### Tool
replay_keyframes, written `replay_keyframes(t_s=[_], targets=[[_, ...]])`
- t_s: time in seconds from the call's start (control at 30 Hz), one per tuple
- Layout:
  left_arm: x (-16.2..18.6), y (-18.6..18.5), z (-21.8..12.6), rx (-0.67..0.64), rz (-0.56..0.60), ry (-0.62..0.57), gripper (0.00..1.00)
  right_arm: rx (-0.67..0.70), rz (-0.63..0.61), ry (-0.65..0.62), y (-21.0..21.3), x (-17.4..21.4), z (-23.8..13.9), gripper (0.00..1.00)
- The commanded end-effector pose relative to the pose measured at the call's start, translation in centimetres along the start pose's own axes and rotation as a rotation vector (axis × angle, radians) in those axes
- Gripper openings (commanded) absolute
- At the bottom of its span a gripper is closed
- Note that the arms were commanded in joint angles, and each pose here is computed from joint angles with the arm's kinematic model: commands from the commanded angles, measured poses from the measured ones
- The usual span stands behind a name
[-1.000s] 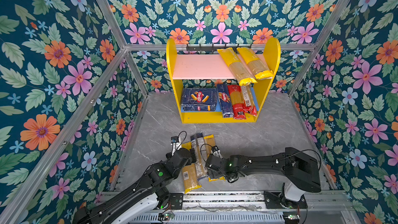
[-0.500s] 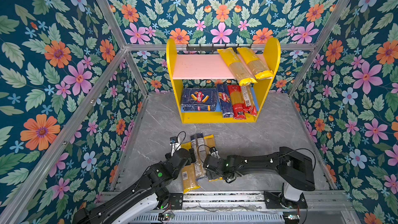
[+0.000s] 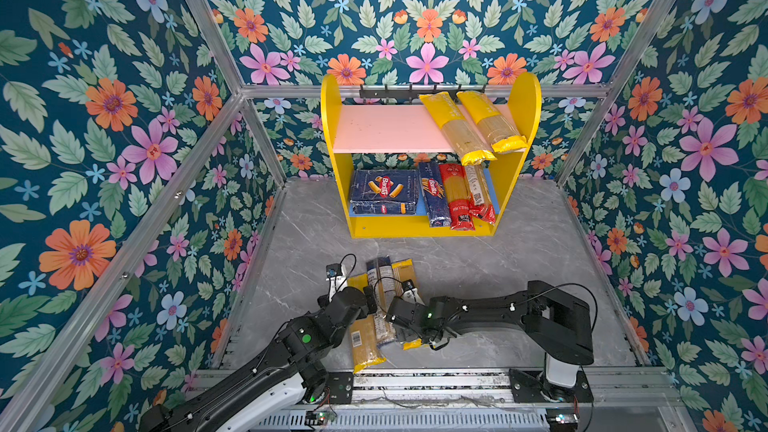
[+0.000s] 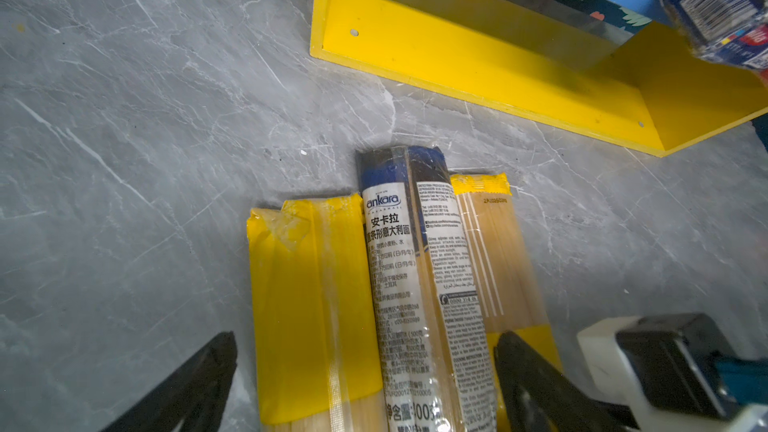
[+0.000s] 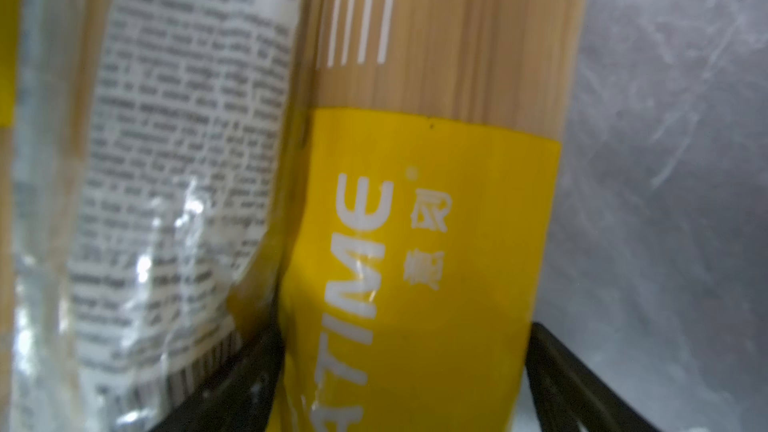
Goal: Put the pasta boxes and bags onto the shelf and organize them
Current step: 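Lower the right gripper onto the last yellow PASTATIME pack, then grasp the PASTATIME pack with the right gripper and pull it from the pile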
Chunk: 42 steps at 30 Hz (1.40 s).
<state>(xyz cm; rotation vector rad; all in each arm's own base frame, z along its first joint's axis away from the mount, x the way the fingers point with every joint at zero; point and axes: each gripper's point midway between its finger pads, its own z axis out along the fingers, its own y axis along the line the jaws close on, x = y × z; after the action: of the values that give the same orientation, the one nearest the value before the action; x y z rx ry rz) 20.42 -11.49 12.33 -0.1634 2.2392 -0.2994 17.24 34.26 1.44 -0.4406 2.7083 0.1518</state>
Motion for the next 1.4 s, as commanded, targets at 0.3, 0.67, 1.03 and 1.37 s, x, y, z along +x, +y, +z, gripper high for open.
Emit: replay_keyframes(t_s=[0.3, 0.67, 1.03, 1.37], targets=[[-0.4, 0.0, 0.0, -0.014, -0.004, -0.013, 0.99, 0.183, 0.042, 0.072, -8.8, 1.6, -1.6, 0.91], [-0.2, -0.4, 0.5, -0.017, 0.006, 0.005, 0.99, -0.029, -0.037, -0.076, -8.1, 1.1, -4.7, 0.96], [-0.4, -1.4, 1.0, -0.005, 0.007, 0.020, 0.99, -0.118, -0.064, -0.166, -7.8, 1.2, -4.2, 0.99], [-0.6, -1.8, 1.2, -0.007, 0.013, 0.019, 0.99, -0.132, -0.119, -0.224, -7.0, 0.6, -2.5, 0.99]])
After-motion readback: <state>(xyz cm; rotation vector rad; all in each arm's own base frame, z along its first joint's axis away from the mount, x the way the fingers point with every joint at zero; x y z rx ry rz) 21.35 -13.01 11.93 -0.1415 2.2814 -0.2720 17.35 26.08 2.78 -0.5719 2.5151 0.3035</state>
